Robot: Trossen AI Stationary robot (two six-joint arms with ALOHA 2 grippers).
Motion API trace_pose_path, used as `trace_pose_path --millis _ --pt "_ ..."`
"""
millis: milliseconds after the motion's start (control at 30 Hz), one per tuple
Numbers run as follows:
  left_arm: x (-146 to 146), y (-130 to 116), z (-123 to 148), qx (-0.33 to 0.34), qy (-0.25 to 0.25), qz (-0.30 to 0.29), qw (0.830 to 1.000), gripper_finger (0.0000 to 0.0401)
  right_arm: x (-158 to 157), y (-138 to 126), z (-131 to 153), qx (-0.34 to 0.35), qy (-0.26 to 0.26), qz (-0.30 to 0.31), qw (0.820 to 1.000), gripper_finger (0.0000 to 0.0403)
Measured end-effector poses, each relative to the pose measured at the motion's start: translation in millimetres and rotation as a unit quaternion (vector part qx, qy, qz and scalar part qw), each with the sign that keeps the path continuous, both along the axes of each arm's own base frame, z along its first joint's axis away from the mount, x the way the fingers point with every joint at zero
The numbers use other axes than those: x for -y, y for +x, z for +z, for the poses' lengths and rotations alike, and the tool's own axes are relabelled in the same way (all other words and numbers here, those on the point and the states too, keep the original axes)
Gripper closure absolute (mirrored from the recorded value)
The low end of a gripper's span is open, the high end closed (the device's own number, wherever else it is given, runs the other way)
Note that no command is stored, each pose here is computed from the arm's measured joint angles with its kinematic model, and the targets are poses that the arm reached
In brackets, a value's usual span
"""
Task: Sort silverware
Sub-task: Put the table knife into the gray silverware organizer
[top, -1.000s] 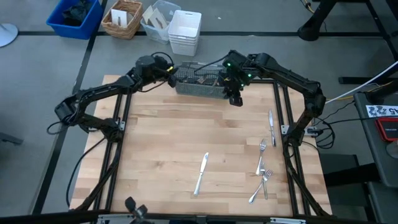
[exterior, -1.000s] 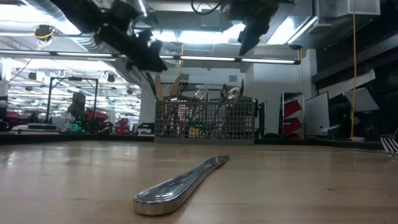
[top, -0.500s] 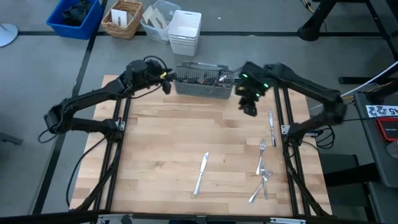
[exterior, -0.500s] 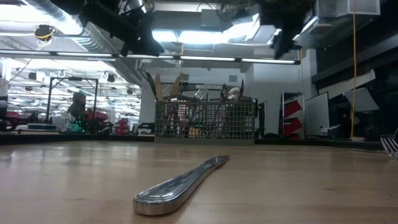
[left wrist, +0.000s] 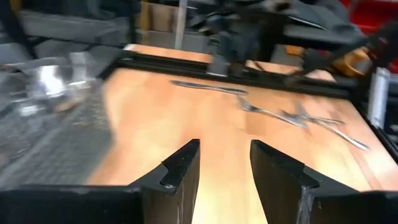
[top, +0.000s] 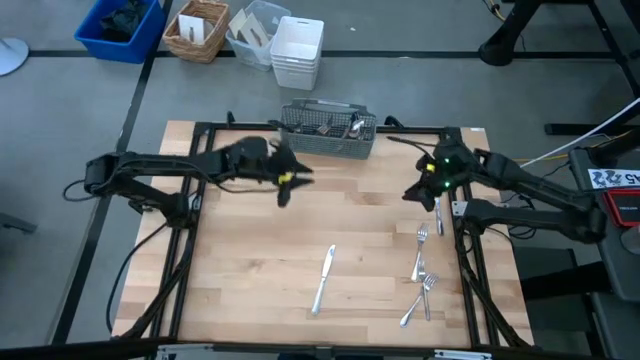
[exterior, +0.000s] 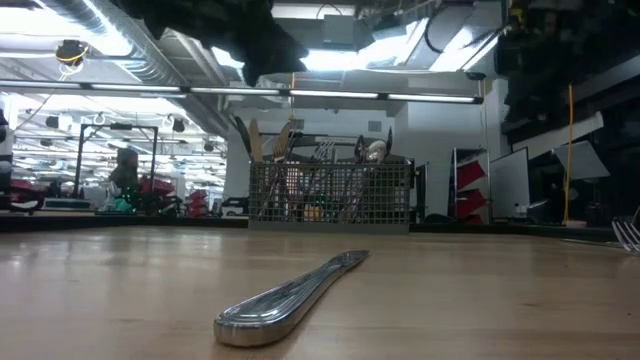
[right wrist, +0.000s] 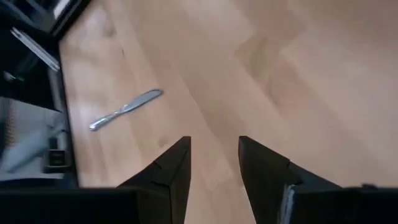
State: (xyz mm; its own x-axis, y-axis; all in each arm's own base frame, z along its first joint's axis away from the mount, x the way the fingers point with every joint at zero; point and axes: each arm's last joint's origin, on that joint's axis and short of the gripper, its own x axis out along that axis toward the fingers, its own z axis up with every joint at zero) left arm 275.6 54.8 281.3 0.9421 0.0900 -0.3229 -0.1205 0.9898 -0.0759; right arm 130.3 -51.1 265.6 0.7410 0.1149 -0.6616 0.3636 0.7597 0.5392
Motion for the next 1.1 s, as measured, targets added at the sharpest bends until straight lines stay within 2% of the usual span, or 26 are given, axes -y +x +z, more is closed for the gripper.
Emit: trace_pose_path --millis 100,233,367,467,600,733,933,1100 --pt "15 12 -8 -0.002 0.012 -0.034 0.999 0.0268 -2 -3 -14 -0.015 0.045 -0.027 0.999 0.0267" --pt "30 24 -22 -0.017 0.011 -0.062 0.998 0.0268 -1 -7 -26 -0.073 0.01 -0.041 0.996 0.0267" --pt "38 33 -36 -0.035 0.007 -0.075 0.997 0.0268 -3 -13 -32 -0.115 -0.026 -0.004 0.993 0.0267" --pt "40 39 -45 -0.048 0.004 -0.079 0.996 0.0268 -5 -17 -36 -0.149 -0.026 0.022 0.988 0.0267" --pt "41 44 -57 -0.065 0.001 -0.081 0.995 0.0268 -6 -22 -45 -0.226 -0.015 0.03 0.974 0.0267" --pt "41 51 -62 -0.051 0.0 -0.079 0.996 0.0268 -2 -20 -53 -0.289 -0.024 0.024 0.957 0.0267" --pt "40 58 -61 -0.014 0.006 -0.078 0.997 0.0268 3 -9 -64 -0.33 -0.002 0.047 0.943 0.0267" --pt "40 58 -61 -0.013 0.006 -0.078 0.997 0.0268 4 -4 -70 -0.337 0.01 0.078 0.938 0.0267"
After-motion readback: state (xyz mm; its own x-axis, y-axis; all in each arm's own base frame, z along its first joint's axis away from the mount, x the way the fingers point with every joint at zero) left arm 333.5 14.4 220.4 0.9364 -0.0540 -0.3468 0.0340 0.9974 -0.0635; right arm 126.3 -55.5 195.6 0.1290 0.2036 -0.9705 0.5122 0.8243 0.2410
